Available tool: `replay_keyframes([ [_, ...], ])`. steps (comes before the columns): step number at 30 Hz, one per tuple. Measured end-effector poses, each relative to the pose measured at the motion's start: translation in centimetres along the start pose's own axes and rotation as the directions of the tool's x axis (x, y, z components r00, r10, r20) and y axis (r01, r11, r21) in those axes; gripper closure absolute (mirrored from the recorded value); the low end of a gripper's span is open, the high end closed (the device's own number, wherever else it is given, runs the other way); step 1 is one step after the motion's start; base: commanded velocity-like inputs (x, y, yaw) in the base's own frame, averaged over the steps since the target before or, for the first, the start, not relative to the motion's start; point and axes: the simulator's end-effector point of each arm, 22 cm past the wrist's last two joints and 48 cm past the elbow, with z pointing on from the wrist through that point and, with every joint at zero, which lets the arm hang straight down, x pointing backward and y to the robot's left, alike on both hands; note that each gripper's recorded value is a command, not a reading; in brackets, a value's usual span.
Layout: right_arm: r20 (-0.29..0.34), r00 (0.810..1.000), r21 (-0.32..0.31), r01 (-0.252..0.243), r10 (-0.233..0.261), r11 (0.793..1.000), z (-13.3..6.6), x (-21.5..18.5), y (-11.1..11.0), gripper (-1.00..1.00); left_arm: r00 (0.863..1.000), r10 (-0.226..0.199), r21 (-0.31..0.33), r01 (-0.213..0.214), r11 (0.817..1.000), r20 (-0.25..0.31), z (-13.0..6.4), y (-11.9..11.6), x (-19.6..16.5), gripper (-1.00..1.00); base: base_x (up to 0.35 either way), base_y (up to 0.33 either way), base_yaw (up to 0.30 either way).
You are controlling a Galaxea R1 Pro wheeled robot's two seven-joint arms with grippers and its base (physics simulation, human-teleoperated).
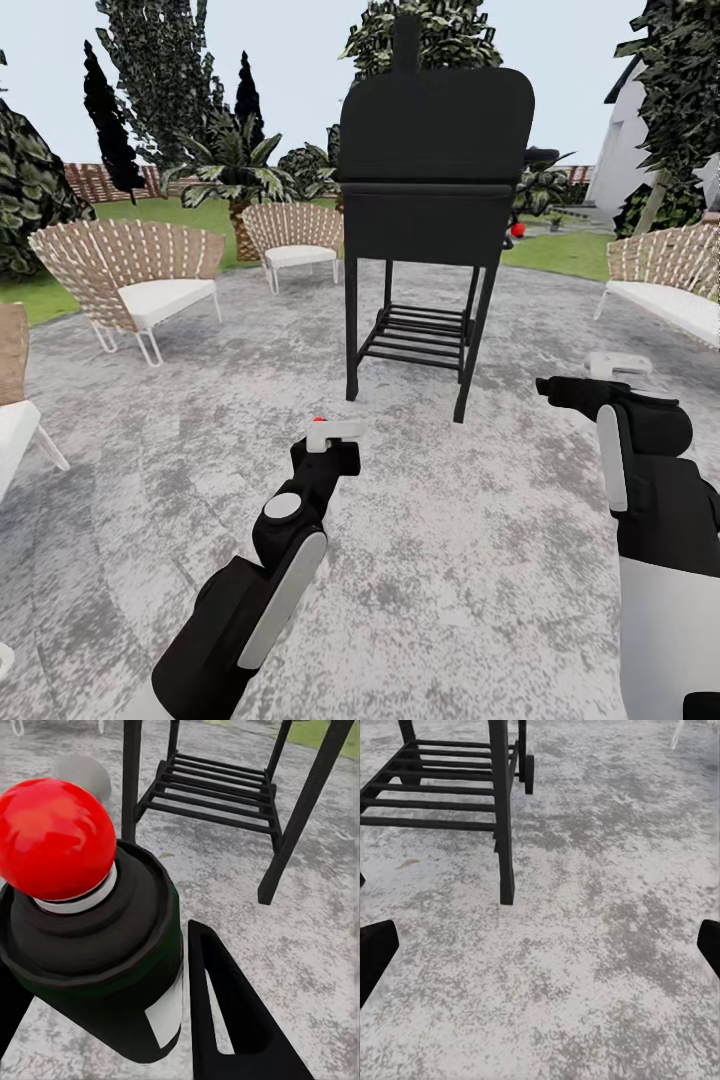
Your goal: Pick up the pesticide atomizer in the garden and spray insectifuge to fully cover both potted plants in the garden.
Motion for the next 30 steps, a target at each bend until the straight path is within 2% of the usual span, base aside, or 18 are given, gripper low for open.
replay_keyframes([
  [10,0.037,0.999,-0.002,-0.009,0.010,1.000,-1.8,-2.2,-0.4,-1.00,0.999,0.006,0.000,-0.006,1.000,0.038,-1.3,-0.2,-2.1,1.00,0.000,0.000,0.000],
  [15,0.047,0.999,-0.005,-0.014,0.014,1.000,-2.6,-2.9,-0.5,-1.00,1.000,0.005,-0.003,-0.005,1.000,0.030,-1.9,0.1,-1.9,1.00,0.000,0.000,0.000],
  [20,0.051,0.999,-0.009,-0.018,0.018,1.000,-3.3,-3.4,-0.6,-1.00,1.000,-0.015,-0.035,0.014,0.999,-0.013,-2.8,1.7,0.4,1.00,0.000,0.000,0.000],
  [24,0.055,0.998,-0.011,-0.021,0.021,1.000,-3.8,-3.7,-0.8,-1.00,0.996,-0.025,-0.084,0.018,0.996,-0.080,-3.9,4.0,4.5,1.00,0.000,0.000,0.000],
  [30,0.052,0.998,-0.011,-0.023,0.024,1.000,-4.0,-4.7,-0.7,-1.00,0.990,-0.041,-0.126,0.024,0.992,-0.133,-5.0,5.8,7.0,1.00,0.000,0.000,0.000],
])
